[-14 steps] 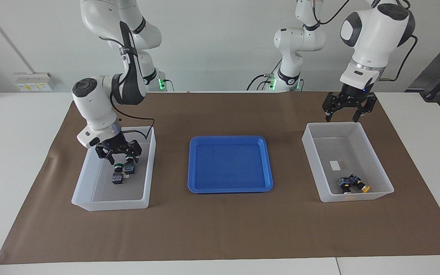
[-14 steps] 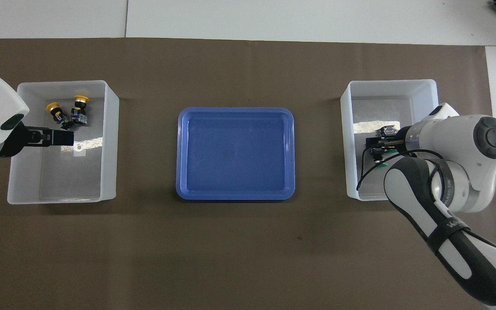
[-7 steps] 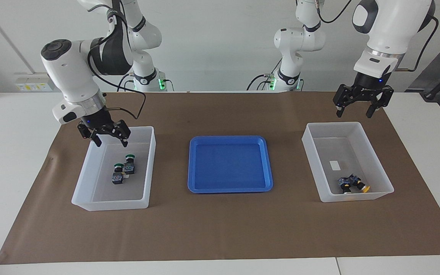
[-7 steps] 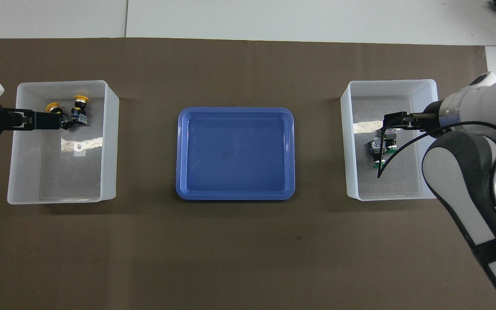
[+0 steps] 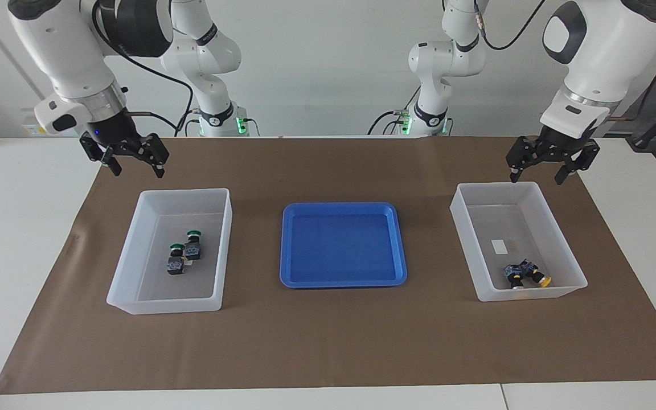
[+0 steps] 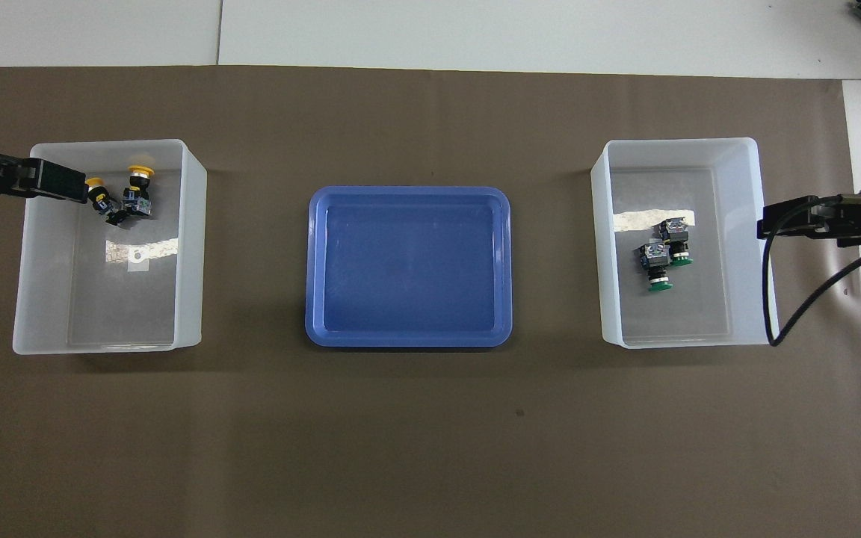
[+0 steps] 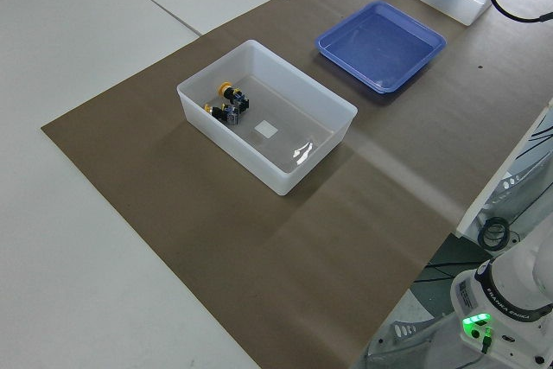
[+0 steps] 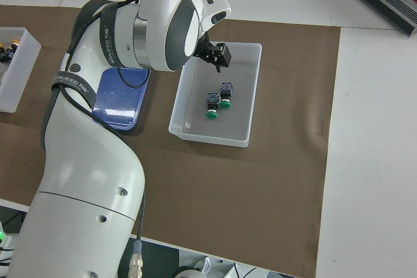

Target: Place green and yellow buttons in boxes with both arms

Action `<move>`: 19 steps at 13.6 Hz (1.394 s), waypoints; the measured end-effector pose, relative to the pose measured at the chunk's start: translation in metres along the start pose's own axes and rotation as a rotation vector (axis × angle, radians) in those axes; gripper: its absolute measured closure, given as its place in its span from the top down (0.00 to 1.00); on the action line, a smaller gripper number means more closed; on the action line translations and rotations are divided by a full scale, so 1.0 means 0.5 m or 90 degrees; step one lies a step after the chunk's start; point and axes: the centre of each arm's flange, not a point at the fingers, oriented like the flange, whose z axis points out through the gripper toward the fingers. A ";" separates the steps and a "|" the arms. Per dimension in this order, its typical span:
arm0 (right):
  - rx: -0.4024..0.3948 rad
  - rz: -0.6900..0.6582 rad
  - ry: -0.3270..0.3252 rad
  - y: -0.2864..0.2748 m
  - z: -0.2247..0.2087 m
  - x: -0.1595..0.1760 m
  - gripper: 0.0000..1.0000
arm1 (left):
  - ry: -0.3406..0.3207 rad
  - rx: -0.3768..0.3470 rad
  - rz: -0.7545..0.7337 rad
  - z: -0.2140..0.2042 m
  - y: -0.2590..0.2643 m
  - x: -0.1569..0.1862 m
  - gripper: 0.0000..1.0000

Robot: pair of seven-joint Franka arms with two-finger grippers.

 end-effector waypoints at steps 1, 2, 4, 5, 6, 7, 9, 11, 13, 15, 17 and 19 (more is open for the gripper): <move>-0.001 -0.002 -0.004 0.007 -0.021 -0.003 1.00 | -0.009 -0.001 0.002 0.000 -0.001 -0.011 1.00; -0.001 -0.001 -0.013 0.013 -0.039 -0.009 1.00 | -0.018 -0.003 0.003 0.002 -0.001 -0.028 1.00; -0.002 -0.018 -0.028 0.018 -0.054 -0.017 1.00 | -0.034 -0.006 0.002 0.009 0.001 -0.070 1.00; -0.001 -0.032 -0.029 0.018 -0.053 -0.017 1.00 | -0.039 -0.008 0.001 0.013 0.002 -0.086 1.00; -0.001 -0.038 -0.030 0.018 -0.052 -0.017 1.00 | -0.040 -0.008 0.001 0.014 0.003 -0.094 1.00; -0.001 -0.041 -0.031 0.018 -0.051 -0.016 1.00 | -0.040 -0.008 0.001 0.013 0.003 -0.097 1.00; -0.003 -0.047 -0.033 0.019 -0.050 -0.016 1.00 | -0.041 -0.008 0.001 0.015 0.003 -0.097 1.00; -0.022 -0.057 -0.033 0.023 -0.050 -0.016 1.00 | -0.041 -0.008 0.001 0.015 0.003 -0.097 1.00; -0.026 -0.059 -0.033 0.023 -0.050 -0.016 1.00 | -0.040 -0.008 0.001 0.014 0.003 -0.097 1.00; -0.025 -0.060 -0.034 0.021 -0.050 -0.017 1.00 | -0.033 -0.008 0.000 0.002 0.001 -0.095 1.00; -0.021 -0.059 -0.041 0.017 -0.051 -0.020 1.00 | -0.037 -0.008 -0.001 -0.012 0.000 -0.096 1.00; -0.020 -0.059 -0.044 0.017 -0.053 -0.022 1.00 | -0.045 -0.009 -0.002 -0.028 -0.001 -0.099 1.00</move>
